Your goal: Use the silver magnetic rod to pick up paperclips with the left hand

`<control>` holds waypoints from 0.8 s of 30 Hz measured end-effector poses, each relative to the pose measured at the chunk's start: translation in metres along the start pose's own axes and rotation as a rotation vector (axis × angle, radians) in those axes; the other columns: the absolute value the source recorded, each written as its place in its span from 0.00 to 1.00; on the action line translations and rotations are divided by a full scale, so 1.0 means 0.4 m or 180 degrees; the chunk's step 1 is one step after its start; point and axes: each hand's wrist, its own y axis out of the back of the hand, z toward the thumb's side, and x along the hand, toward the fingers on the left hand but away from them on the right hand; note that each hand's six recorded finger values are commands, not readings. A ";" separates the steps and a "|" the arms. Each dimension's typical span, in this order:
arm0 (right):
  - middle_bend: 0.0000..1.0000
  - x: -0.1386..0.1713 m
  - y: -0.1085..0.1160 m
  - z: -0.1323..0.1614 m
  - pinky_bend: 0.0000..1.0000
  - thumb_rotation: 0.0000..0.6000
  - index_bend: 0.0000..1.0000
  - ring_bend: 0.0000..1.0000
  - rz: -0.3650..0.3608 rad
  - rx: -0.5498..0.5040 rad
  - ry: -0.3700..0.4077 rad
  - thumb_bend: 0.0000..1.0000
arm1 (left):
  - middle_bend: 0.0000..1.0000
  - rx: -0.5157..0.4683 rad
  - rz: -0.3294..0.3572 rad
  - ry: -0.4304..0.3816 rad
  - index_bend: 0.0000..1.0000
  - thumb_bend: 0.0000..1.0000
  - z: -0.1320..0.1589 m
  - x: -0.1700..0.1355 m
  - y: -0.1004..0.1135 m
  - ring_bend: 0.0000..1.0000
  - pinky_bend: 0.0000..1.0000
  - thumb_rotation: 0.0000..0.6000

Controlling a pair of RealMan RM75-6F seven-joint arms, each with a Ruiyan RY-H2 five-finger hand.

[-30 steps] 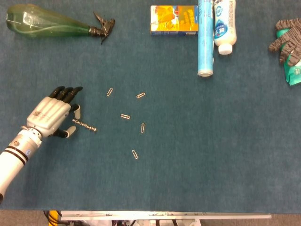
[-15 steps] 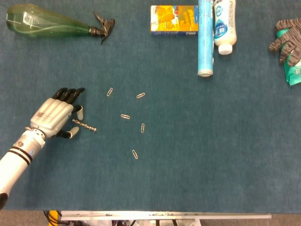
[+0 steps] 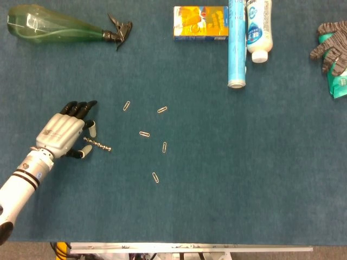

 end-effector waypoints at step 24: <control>0.26 0.003 -0.003 -0.004 0.41 1.00 0.42 0.24 0.0009 -0.0005 -0.0016 0.11 | 0.00 -0.0057 0.0049 0.0043 0.46 0.32 0.000 0.004 -0.026 0.00 0.00 1.00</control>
